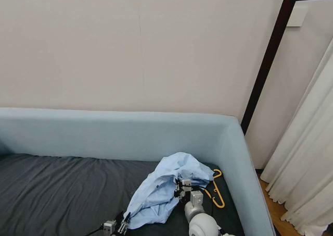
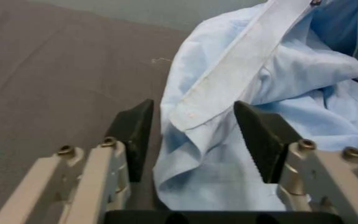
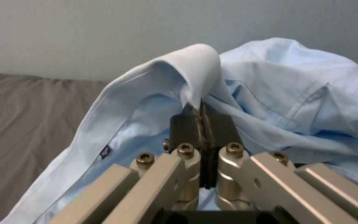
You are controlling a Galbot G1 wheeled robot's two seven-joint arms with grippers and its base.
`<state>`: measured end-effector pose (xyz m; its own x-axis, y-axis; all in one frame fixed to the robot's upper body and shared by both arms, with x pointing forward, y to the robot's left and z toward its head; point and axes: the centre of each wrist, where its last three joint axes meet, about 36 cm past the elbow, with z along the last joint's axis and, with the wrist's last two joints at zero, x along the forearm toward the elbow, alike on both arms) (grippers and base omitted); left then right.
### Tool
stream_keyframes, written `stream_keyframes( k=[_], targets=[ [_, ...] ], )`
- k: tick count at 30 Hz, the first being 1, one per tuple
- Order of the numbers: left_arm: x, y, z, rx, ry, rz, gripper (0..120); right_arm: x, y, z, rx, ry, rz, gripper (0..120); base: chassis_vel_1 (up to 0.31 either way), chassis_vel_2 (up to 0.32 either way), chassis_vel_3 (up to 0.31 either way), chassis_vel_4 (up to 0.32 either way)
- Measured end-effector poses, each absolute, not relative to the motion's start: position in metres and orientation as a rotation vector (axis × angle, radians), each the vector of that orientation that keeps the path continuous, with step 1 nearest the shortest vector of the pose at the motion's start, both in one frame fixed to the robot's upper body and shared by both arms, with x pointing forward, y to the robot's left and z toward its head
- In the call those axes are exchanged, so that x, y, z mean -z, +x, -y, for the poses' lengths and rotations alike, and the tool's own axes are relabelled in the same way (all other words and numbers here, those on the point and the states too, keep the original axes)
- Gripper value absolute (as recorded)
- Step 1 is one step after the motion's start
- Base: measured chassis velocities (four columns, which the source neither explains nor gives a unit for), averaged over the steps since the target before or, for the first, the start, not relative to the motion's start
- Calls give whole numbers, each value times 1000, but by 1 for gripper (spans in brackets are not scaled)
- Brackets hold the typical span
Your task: Pick up the clothes from the sofa and hang them on the clothes hanger.
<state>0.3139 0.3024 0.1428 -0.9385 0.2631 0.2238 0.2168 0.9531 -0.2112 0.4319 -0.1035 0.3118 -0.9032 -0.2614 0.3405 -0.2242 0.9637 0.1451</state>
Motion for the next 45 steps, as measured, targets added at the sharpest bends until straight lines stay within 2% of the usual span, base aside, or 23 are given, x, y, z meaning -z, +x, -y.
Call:
stream_keyframes(
  k=[4,6,9,10,14,16,20,21,26,27,29,36,38,39,41,42,45],
  targets=[
    [-140,312,-297,-275,-368,2846,79,-313,432,104,144,352,2753,0,0,0,0,0],
    [-139,312,-296,-276,-368,2843,80,-313,433,104,144,352,2753,0,0,0,0,0],
    [-139,313,-294,-278,-371,2841,67,-313,433,104,145,351,2754,0,0,0,0,0],
    [-139,313,-294,-278,-371,2841,67,-313,433,104,145,351,2754,0,0,0,0,0],
    [-140,314,-294,-280,-375,2845,49,-313,433,104,145,350,2755,0,0,0,0,0],
    [-140,314,-294,-280,-376,2845,45,-313,433,104,145,350,2755,0,0,0,0,0],
    [-142,314,-295,-281,-379,2855,27,-313,433,105,146,348,2756,0,0,0,0,0],
    [-142,314,-295,-281,-379,2855,27,-313,433,105,146,348,2756,0,0,0,0,0],
    [-147,314,-300,-290,-368,2889,7,-312,433,105,148,345,2756,0,0,0,0,0],
    [-147,314,-300,-290,-368,2889,7,-312,433,105,148,345,2756,0,0,0,0,0],
    [-152,314,-306,-289,-361,2913,0,-313,433,106,149,342,2759,0,0,0,0,0],
    [-167,321,-320,-266,-354,2982,0,-316,436,109,146,341,2770,0,0,0,0,0],
    [-181,326,-327,-254,-347,3026,0,-324,438,112,161,346,2784,0,0,0,0,0],
    [-227,348,-345,-195,-341,3149,0,-351,449,120,202,384,2831,0,0,0,0,0],
    [-287,368,-363,-119,-355,3261,0,-383,460,132,273,566,2882,0,0,0,0,0],
    [-287,368,-363,-119,-355,3261,0,-383,460,132,273,566,2882,0,0,0,0,0],
    [-378,397,-383,-57,-397,3385,0,-433,469,162,356,931,2927,0,0,0,0,0]
  ],
)
